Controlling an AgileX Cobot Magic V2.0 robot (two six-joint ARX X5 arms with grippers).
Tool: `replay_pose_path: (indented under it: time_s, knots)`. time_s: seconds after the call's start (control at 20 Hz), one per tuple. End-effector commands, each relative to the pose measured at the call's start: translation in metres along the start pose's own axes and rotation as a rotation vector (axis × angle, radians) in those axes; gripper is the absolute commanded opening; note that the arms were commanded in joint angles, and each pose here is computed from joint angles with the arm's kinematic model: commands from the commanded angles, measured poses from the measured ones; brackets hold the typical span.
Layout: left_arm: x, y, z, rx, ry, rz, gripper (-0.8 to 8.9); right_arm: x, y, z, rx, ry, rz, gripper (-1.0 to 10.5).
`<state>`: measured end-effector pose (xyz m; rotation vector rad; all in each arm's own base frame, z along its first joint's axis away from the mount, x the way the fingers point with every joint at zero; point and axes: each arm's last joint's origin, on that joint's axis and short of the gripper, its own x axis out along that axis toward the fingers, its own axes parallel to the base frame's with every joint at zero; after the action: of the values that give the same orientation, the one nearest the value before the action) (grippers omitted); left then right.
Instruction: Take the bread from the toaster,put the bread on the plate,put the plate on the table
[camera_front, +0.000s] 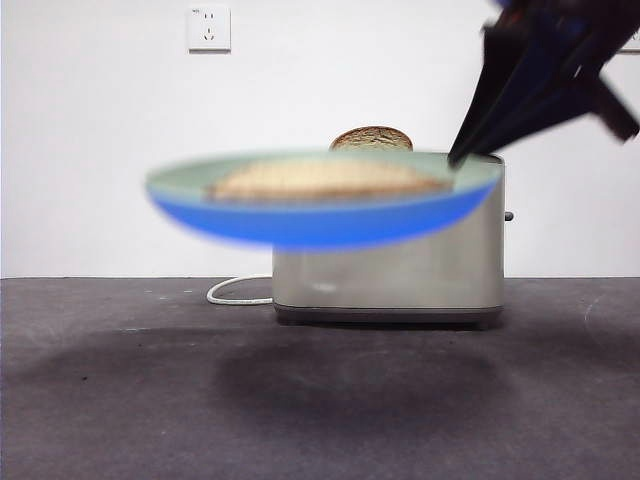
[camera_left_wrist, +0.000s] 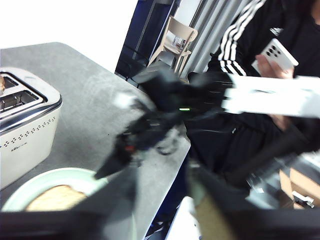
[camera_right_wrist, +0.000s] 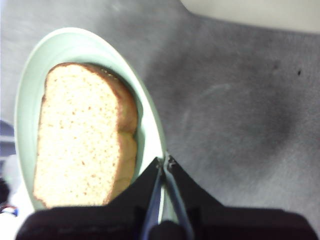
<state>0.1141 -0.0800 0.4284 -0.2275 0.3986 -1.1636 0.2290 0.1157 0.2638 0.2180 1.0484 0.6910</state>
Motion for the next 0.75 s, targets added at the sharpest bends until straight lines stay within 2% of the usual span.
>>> replay_pose_path:
  time_s: [0.05,0.3,0.5,0.75]
  knots:
    - [-0.01,-0.007,-0.007,0.051,0.013,0.014,-0.08,0.019,-0.008,0.005,0.037,0.009,0.006,-0.1]
    - [-0.028,-0.015,-0.024,0.09,0.078,0.172,-0.08,0.058,-0.027,0.007,0.075,0.075,-0.02,-0.1]
    - [-0.031,-0.015,-0.031,0.097,0.128,0.201,-0.08,0.08,-0.039,0.008,0.086,0.094,-0.039,-0.1]
    - [-0.031,-0.015,-0.031,0.107,0.134,0.2,-0.08,0.095,-0.049,0.004,0.102,0.141,-0.074,-0.1]
